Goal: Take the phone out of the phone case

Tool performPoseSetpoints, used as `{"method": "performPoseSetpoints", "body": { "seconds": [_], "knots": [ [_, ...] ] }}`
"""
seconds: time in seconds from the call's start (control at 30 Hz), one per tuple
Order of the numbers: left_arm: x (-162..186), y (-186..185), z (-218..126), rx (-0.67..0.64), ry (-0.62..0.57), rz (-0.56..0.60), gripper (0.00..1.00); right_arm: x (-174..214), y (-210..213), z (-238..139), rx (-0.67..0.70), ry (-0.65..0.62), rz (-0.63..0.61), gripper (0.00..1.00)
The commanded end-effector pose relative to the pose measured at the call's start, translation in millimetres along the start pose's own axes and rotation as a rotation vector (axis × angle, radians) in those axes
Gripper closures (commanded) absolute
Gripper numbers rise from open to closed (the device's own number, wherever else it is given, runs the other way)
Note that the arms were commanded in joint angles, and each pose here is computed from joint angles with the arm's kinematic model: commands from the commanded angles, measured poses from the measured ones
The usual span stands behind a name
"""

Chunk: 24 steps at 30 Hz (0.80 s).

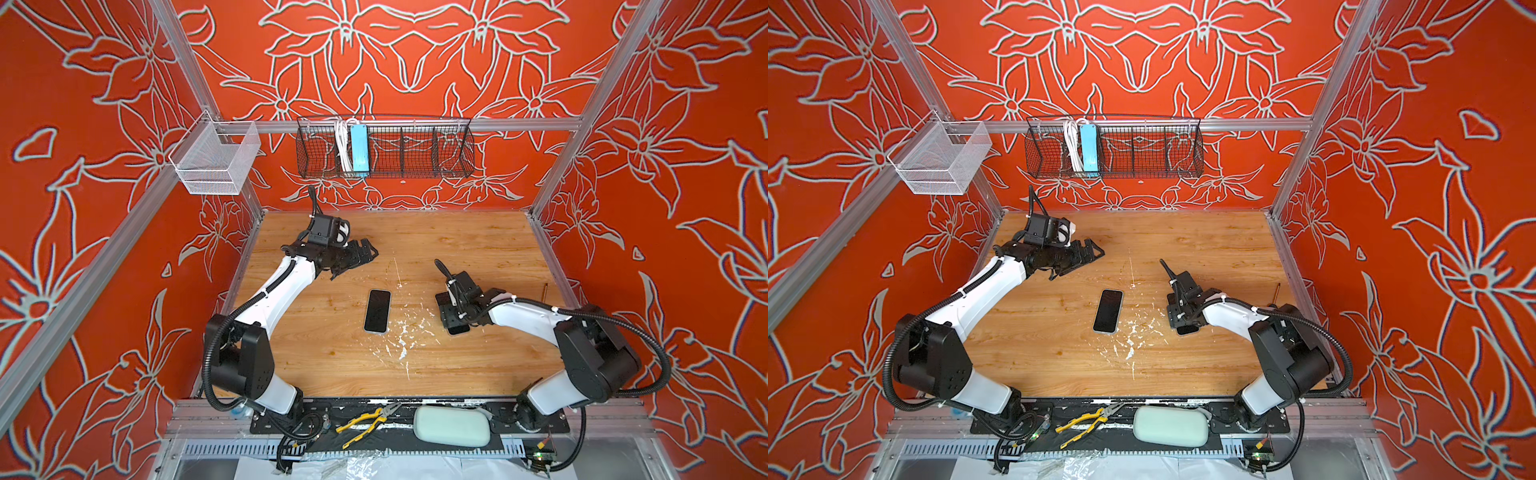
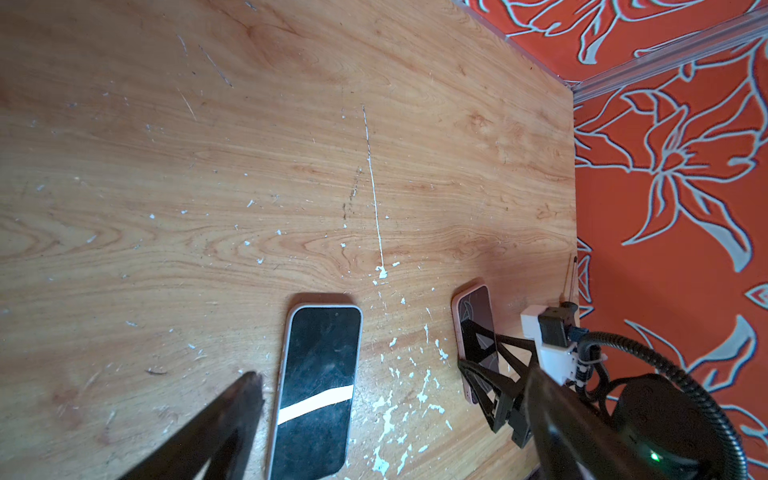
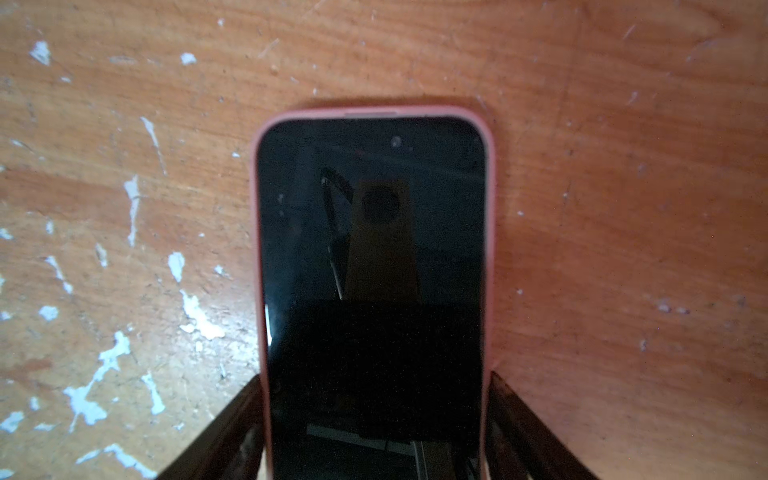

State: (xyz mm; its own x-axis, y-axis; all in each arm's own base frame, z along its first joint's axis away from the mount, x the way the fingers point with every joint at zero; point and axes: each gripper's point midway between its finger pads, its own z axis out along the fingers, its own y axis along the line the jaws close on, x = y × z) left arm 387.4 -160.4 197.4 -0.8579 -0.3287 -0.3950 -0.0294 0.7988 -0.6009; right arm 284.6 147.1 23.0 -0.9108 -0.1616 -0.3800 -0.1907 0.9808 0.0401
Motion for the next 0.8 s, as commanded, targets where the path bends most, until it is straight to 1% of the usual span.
{"method": "performPoseSetpoints", "body": {
  "seconds": [0.0,0.07,0.17,0.23,0.3,0.43,0.5,0.63,0.77],
  "knots": [
    [10.2,-4.4,-6.6,0.009,-0.014,-0.063,0.03,-3.2,7.5,-8.0,-0.043,0.003,-0.003,0.44],
    [19.5,-3.4,-2.6,0.037,-0.008,-0.101,0.03,-6.2,9.2,-13.1,-0.052,-0.005,-0.01,0.45],
    [30.0,-10.7,3.6,0.116,0.002,-0.152,0.03,-10.9,10.0,-22.2,-0.057,-0.02,-0.023,0.46],
    [36.5,-20.7,8.9,0.179,0.021,-0.156,0.03,-14.0,10.2,-28.5,-0.061,-0.033,-0.028,0.46],
    [44.9,-31.4,15.7,0.225,0.056,-0.136,0.03,-16.8,11.3,-34.6,-0.067,-0.043,-0.036,0.46],
    [63.8,-45.9,28.9,0.259,0.108,-0.091,0.02,-23.7,16.5,-45.8,-0.094,-0.062,-0.048,0.48],
    [74.8,-51.2,38.5,0.259,0.143,-0.094,0.01,-27.4,19.1,-50.7,-0.109,-0.07,-0.053,0.5],
    [96.8,-61.0,57.9,0.272,0.237,-0.097,0.0,-30.6,23.3,-54.5,-0.126,-0.068,-0.064,0.5],
    [112.3,-67.9,73.6,0.276,0.275,-0.077,0.04,-34.8,31.3,-61.6,-0.169,-0.075,-0.067,0.5]
  ]
}}
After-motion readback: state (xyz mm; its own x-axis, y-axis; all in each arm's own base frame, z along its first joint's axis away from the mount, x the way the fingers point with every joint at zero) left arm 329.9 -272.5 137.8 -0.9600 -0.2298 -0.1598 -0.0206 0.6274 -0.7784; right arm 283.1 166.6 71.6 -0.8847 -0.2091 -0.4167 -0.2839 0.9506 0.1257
